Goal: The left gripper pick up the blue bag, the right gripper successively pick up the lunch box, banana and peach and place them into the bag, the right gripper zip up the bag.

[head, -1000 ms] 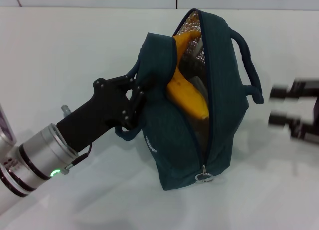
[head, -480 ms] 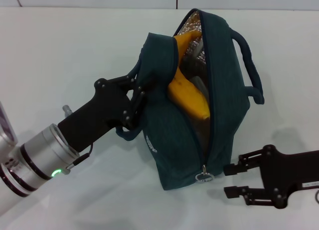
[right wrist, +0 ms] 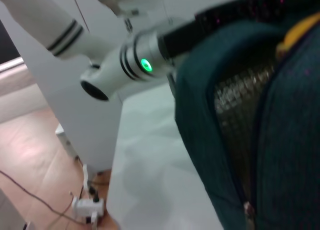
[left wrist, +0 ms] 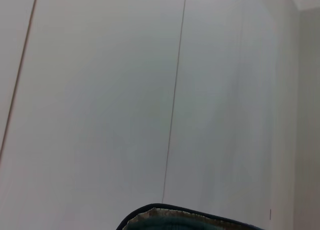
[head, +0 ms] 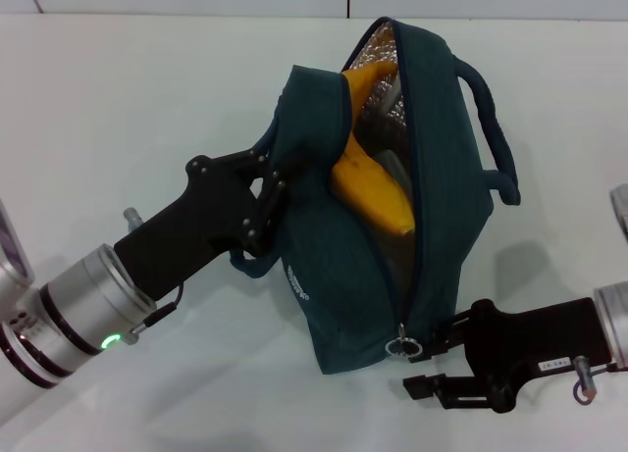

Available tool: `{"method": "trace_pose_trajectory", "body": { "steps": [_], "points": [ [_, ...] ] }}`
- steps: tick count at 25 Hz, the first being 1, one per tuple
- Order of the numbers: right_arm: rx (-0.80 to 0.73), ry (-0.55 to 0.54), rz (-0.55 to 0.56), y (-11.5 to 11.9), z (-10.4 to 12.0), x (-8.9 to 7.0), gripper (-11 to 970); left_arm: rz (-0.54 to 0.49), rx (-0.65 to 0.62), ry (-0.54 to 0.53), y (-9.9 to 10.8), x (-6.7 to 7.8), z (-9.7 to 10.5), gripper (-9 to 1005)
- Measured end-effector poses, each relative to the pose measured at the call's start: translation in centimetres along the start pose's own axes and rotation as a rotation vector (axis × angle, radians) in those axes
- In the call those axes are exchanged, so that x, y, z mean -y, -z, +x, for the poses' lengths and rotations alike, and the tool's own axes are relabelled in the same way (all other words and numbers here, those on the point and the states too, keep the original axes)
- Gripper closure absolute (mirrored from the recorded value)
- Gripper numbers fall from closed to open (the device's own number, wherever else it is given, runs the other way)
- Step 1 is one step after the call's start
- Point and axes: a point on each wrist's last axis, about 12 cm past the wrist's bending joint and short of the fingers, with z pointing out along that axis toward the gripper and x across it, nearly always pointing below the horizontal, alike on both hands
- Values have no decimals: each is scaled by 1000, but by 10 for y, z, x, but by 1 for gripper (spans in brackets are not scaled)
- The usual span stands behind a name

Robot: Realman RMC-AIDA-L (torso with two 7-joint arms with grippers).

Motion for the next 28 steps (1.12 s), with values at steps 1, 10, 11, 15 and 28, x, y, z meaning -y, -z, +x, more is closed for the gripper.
{"method": "trace_pose_trajectory", "body": {
  "steps": [1,10,11,15,28],
  "points": [
    [-8,-4,-2,-1,0,0,592,0,0,1,0,0,0,890],
    [16,1,14,-4,-4,2,616,2,-1,6,-1,2,1,873],
    [16,2,13,-4,-4,2,619,2,-1,6,-1,1,1,871],
    [10,4,5,-6,-3,1,630,3,0,6,-1,2,1,863],
    [68,111,-7,-5,-3,-5,915,-2,1,24,2,5,3,838]
  ]
}}
